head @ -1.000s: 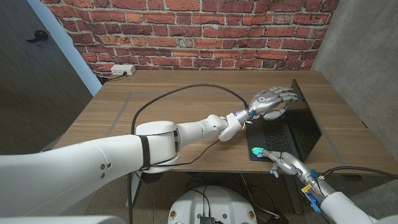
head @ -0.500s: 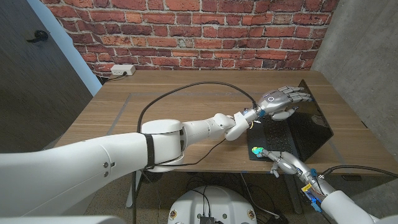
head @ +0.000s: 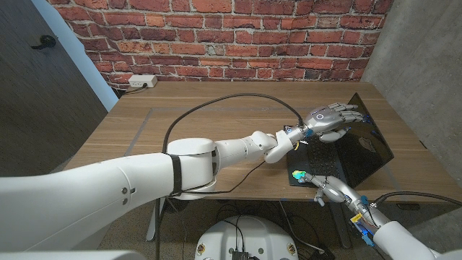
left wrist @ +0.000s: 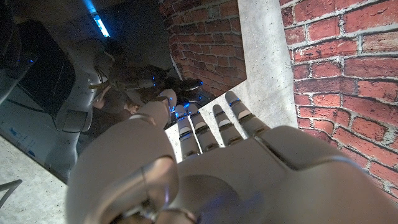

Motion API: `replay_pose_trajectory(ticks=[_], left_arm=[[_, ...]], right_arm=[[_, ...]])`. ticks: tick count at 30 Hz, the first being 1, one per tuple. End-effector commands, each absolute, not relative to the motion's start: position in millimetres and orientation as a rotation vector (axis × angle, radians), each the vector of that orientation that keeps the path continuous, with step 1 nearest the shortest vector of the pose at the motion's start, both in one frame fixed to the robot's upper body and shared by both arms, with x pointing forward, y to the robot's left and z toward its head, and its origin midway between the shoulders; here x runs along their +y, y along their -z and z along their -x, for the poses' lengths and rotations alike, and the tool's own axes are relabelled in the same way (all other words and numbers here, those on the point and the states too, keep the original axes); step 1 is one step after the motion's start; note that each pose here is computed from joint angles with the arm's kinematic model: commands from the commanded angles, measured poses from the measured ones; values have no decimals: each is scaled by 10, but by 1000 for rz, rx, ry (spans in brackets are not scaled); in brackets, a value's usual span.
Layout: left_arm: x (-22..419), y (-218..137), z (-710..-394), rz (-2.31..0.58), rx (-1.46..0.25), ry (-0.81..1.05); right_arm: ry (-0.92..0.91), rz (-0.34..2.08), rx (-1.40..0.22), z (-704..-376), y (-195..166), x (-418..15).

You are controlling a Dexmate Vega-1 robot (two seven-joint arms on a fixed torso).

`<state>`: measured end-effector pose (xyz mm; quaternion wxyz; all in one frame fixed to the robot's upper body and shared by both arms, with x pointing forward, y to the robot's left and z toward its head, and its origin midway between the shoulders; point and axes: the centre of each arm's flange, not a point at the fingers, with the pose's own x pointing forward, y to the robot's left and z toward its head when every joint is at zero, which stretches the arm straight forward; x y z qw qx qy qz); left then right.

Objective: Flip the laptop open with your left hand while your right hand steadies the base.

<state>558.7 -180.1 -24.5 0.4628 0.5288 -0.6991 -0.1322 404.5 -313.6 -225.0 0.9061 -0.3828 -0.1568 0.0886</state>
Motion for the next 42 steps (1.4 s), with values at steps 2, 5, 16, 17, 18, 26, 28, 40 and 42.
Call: replay_pose_trajectory(ticks=[2,5,16,17,18,26,28,40,42], left_arm=[[-1291,30,-5472,-1207,-1711,200],[-988,-39,-5415,-1151,-1687,145],[201,-41,-5262,-1042,-1546,-39],[203,-41,-5262,-1043,-1543,-40],[374,-27,-5244,-1016,-1520,-66],[932,-2,-5126,-947,-1455,-176],[1047,-6,-5095,-929,-1443,-209],[1439,46,-5041,-852,-1348,-296],[1467,75,-5053,-845,-1329,-297]], right_arm=[[-185,822,-362,-4041,2041,-3001],[-169,832,-388,-4013,1953,-2947],[-140,725,-494,-3979,1716,-2754],[-140,724,-495,-3979,1716,-2753],[-135,706,-510,-3982,1695,-2723],[-148,621,-555,-4059,1606,-2666],[-156,599,-565,-4090,1573,-2664],[-162,578,-600,-4274,1447,-2703],[-166,571,-601,-4298,1439,-2714]])
